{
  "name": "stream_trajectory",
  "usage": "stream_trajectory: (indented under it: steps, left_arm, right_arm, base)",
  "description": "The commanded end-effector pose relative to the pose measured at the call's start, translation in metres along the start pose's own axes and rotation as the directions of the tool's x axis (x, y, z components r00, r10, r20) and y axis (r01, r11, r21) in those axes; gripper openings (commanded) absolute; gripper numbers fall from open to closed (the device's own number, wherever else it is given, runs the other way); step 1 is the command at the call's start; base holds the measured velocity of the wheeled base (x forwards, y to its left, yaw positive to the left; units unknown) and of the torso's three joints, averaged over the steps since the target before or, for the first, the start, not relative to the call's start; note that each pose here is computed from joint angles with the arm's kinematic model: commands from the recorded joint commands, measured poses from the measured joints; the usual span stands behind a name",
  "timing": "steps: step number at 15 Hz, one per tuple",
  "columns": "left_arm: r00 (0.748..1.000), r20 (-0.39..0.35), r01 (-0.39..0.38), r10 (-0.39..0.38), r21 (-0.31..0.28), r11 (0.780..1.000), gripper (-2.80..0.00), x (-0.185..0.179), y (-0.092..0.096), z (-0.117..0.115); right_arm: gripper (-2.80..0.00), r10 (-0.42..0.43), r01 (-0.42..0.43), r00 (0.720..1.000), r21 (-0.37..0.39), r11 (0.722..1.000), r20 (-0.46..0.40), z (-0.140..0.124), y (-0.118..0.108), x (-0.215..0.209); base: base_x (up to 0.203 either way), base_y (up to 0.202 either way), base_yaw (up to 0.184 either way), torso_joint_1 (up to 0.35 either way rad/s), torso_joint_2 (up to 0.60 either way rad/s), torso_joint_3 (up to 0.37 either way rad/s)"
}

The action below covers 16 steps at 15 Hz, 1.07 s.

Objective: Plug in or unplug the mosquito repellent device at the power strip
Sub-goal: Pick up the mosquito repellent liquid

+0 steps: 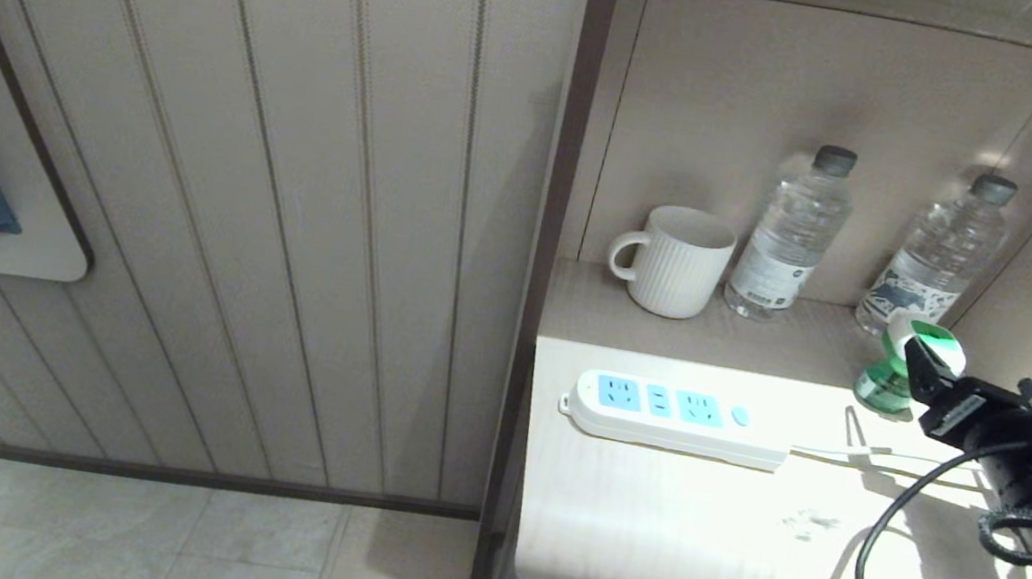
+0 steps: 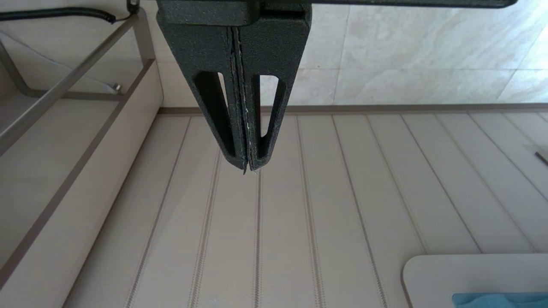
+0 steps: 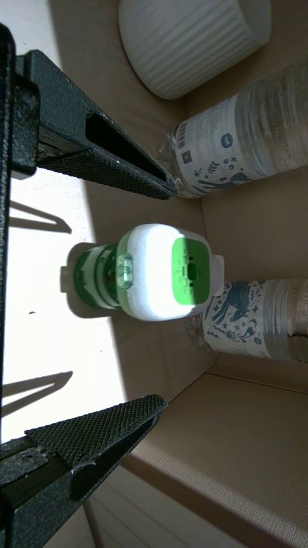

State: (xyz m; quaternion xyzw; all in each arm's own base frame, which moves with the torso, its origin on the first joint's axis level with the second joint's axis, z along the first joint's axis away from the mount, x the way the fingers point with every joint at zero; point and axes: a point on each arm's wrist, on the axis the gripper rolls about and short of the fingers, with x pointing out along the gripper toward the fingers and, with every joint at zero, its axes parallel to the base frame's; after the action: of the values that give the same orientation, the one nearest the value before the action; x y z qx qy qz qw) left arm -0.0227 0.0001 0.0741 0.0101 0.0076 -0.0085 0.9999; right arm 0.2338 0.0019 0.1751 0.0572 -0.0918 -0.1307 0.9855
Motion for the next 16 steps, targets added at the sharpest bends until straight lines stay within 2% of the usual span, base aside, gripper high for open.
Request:
stream_trajectory:
  steps: [1,6,16]
  left_arm:
    - [1.0,-0.002,0.0,0.0,0.001,1.0,-2.8,0.0,0.0,0.0]
    - [1.0,-0.002,-0.001,0.001,0.001,1.0,-2.8,0.0,0.0,0.0]
    - [1.0,-0.002,-0.001,0.001,0.0,1.0,-2.8,0.0,0.0,0.0]
  right_arm:
    - [0.0,0.004,-0.004,1.0,-0.01,1.0,-0.012,-0.014,0.005,0.016]
    - [0.0,0.024,-0.024,1.0,-0.034,0.999,0.008,-0.018,0.016,0.034]
    - [0.0,0.033,-0.033,0.999,-0.02,0.999,0.033,-0.019,0.025,0.05]
  base:
    - [0.0,0.0,0.0,0.0,0.0,0.0]
    - [0.0,0.0,0.0,0.0,0.0,0.0]
    - [0.0,0.0,0.0,0.0,0.0,0.0]
